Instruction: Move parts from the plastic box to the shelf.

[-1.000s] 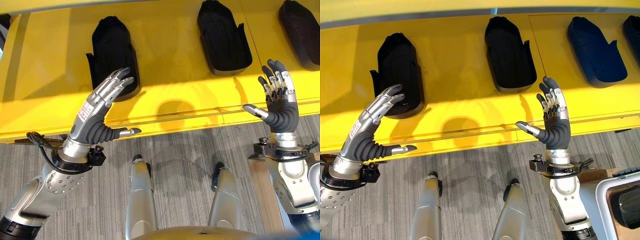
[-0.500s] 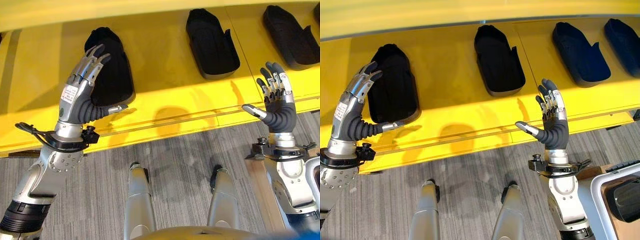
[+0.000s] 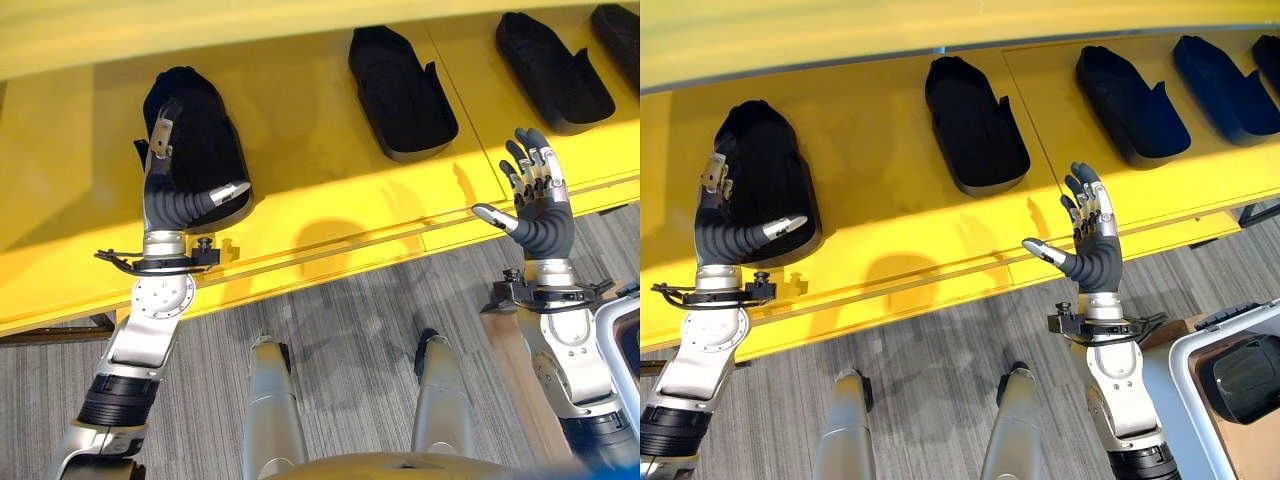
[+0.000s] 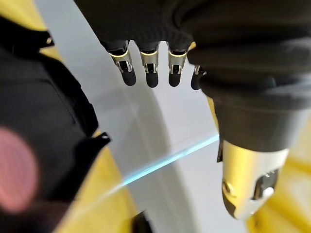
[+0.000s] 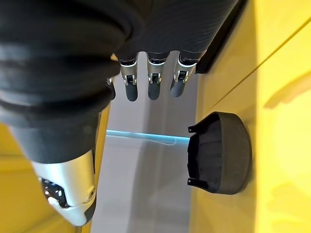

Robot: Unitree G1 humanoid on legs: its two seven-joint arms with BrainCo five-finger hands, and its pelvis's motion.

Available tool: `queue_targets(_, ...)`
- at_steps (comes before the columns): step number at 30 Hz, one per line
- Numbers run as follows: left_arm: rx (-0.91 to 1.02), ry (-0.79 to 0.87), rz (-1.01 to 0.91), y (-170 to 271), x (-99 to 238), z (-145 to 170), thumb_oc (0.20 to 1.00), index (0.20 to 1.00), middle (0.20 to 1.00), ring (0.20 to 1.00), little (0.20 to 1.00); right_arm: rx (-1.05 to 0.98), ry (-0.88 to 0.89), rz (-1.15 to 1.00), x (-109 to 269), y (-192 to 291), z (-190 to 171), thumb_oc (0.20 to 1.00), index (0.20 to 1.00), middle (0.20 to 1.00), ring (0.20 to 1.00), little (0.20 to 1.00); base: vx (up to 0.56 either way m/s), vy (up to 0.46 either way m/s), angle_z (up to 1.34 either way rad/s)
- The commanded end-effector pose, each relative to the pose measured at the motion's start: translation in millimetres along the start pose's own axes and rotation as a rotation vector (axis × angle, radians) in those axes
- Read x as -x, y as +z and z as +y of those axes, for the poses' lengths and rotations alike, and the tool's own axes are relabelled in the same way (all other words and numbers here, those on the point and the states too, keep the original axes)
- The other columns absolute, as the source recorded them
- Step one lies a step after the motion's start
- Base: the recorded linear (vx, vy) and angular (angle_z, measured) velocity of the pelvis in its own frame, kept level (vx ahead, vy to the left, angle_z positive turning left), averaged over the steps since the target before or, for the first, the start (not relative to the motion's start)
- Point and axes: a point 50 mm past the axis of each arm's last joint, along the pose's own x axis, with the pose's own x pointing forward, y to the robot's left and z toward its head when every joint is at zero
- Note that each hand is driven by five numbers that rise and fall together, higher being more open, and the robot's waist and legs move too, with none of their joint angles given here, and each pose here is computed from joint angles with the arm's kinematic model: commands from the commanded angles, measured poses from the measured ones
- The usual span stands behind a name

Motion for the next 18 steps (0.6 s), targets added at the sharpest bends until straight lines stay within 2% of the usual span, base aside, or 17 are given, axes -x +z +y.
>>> queue_targets(1,0.123,0.031,-0.061,8,-13,-3,1.0,1.0,1.0,1.0,1.0,-0.003,0.002,-0.071,-5,9,1,1.0,1.0,1.0,1.0,1.0,0.0,0.004,-0.05)
queue_targets(12,0.369,0.128,-0.039,11,-48,-9,1.0,1.0,1.0,1.0,1.0,-0.007,0.035,-0.041,-9,4,8,1.0,1.0,1.0,1.0,1.0,0.0,0.001,0.0)
queue_targets(18,0.391,0.139,0.035,-2,-55,-15,1.0,1.0,1.0,1.0,1.0,0.002,0.047,-0.03,-10,2,11,1.0,1.0,1.0,1.0,1.0,0.01,0.004,-0.04)
